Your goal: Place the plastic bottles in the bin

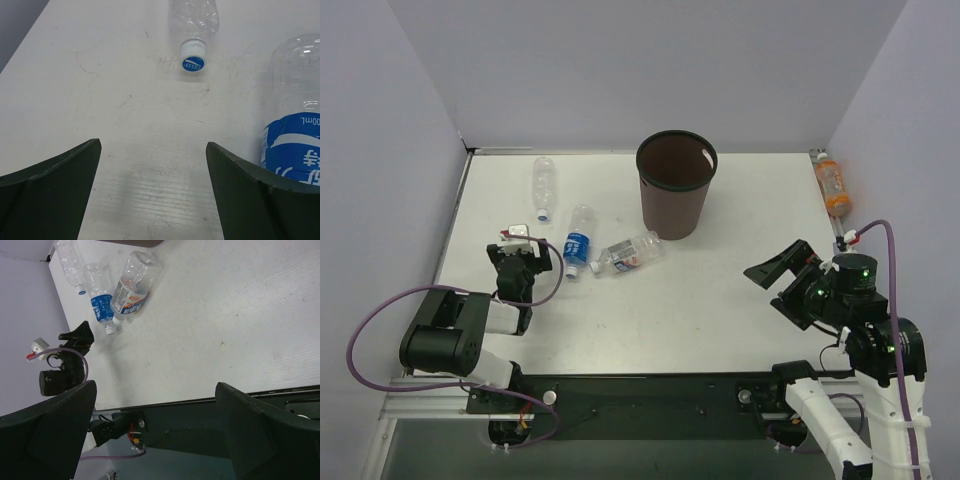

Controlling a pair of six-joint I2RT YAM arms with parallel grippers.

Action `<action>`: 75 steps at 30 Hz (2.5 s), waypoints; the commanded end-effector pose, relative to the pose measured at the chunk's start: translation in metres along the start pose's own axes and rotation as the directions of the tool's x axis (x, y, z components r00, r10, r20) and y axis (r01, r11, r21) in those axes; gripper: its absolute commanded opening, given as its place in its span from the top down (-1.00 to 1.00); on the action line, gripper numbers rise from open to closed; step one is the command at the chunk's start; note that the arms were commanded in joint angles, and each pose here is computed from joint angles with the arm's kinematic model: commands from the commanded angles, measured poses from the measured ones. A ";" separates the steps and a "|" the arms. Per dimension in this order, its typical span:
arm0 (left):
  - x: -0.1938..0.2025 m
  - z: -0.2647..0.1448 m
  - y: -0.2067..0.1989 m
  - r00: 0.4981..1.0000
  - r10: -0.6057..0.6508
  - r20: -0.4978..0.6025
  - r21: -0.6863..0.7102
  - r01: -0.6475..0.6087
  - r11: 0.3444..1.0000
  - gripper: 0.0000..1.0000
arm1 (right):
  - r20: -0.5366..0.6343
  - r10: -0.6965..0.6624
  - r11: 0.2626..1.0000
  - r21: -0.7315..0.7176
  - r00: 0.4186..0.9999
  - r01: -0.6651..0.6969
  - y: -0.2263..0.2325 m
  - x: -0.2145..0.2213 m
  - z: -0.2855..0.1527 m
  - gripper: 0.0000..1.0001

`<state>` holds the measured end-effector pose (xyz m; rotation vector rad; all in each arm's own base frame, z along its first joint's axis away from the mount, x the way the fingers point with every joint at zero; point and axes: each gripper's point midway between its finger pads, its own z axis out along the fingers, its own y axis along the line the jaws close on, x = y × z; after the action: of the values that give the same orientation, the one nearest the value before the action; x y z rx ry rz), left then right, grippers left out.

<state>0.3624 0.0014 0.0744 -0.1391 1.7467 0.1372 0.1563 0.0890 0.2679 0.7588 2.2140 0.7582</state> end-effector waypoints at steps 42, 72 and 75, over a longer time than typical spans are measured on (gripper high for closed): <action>-0.048 -0.136 -0.108 0.805 0.042 -0.591 0.441 0.279 0.853 -0.95 | 0.036 -0.327 0.615 0.766 0.944 0.184 -0.109 -0.267 0.244 -1.00; -0.005 -0.056 -0.237 0.636 0.718 -0.283 0.845 -0.189 0.500 -0.95 | 0.007 -0.345 0.525 0.830 0.939 0.187 -0.183 -0.325 0.249 -0.97; 0.008 -0.047 -0.244 0.621 0.728 -0.291 0.848 -0.185 0.496 -0.95 | -0.016 -0.372 0.500 0.839 0.928 0.215 -0.185 -0.331 0.249 -0.97</action>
<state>0.3442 -0.2358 0.0743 1.0508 2.3644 -0.2763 0.4784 -0.1691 0.1089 0.8182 2.4215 -0.5280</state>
